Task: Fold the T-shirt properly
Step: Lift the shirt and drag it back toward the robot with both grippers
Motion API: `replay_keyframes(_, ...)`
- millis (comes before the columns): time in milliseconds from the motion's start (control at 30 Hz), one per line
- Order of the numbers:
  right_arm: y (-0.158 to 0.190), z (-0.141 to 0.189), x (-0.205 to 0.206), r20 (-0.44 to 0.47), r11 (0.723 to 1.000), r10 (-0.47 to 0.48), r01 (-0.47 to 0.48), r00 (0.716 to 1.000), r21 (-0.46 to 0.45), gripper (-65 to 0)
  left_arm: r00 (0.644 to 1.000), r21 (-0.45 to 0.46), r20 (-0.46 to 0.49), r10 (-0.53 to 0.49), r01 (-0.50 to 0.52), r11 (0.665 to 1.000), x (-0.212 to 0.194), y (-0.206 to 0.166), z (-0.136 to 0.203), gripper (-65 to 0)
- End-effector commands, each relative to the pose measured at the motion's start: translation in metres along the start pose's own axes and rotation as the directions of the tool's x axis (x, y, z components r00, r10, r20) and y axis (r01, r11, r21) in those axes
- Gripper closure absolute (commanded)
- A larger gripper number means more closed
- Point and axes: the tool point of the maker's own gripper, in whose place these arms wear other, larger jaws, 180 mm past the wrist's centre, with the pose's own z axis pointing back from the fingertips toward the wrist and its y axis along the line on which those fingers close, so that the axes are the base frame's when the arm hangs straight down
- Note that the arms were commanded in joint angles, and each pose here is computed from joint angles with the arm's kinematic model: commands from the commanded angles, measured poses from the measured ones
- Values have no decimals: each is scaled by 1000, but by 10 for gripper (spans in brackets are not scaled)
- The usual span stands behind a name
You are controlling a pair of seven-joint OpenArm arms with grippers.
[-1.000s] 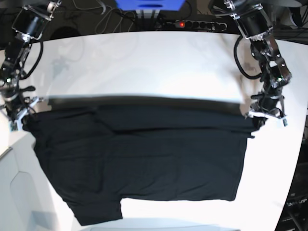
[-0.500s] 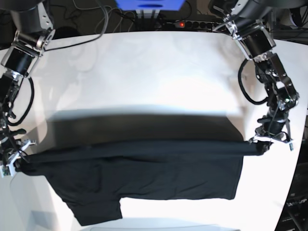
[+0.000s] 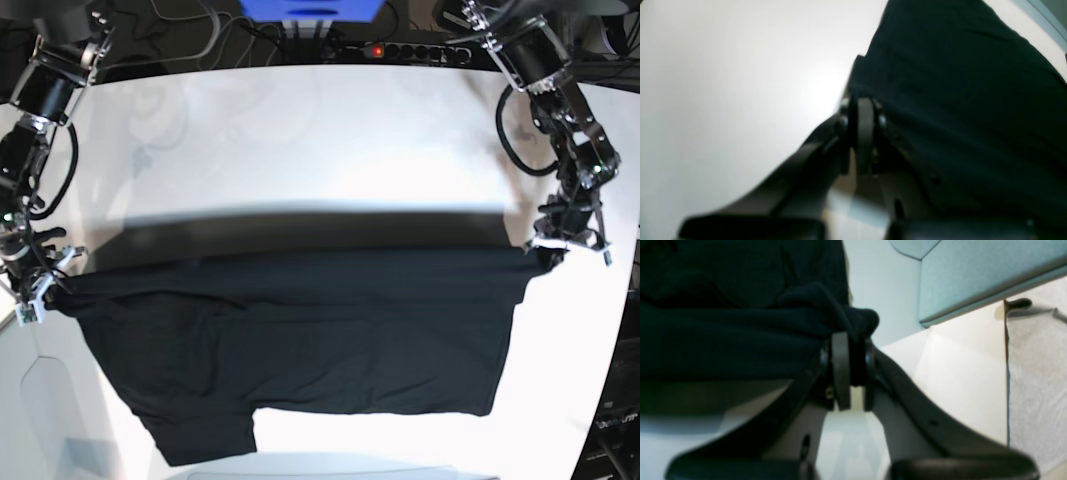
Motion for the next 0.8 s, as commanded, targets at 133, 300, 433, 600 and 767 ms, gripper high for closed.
replay_keyframes(133,-44,20,37,130,991,-65,80,989,-110,0,997,39,79,6,-9,999,23,17,11,-1)
replay_keyframes(300,-46,32,20,141,979,-129,149,982,-138,0,997,55,82,1,-6,998,21,23,18,-1)
replay_keyframes(433,-35,34,-9,77,984,-116,125,990,-128,0,998,65,59,-3,-1,998,11,28,22,-1)
replay_keyframes(600,-28,34,-15,67,985,-123,130,990,-117,0,999,75,34,-3,0,997,1,33,23,-1)
replay_keyframes(767,-41,50,26,181,977,-108,138,978,-162,0,999,79,31,-6,4,997,-1,35,25,-1)
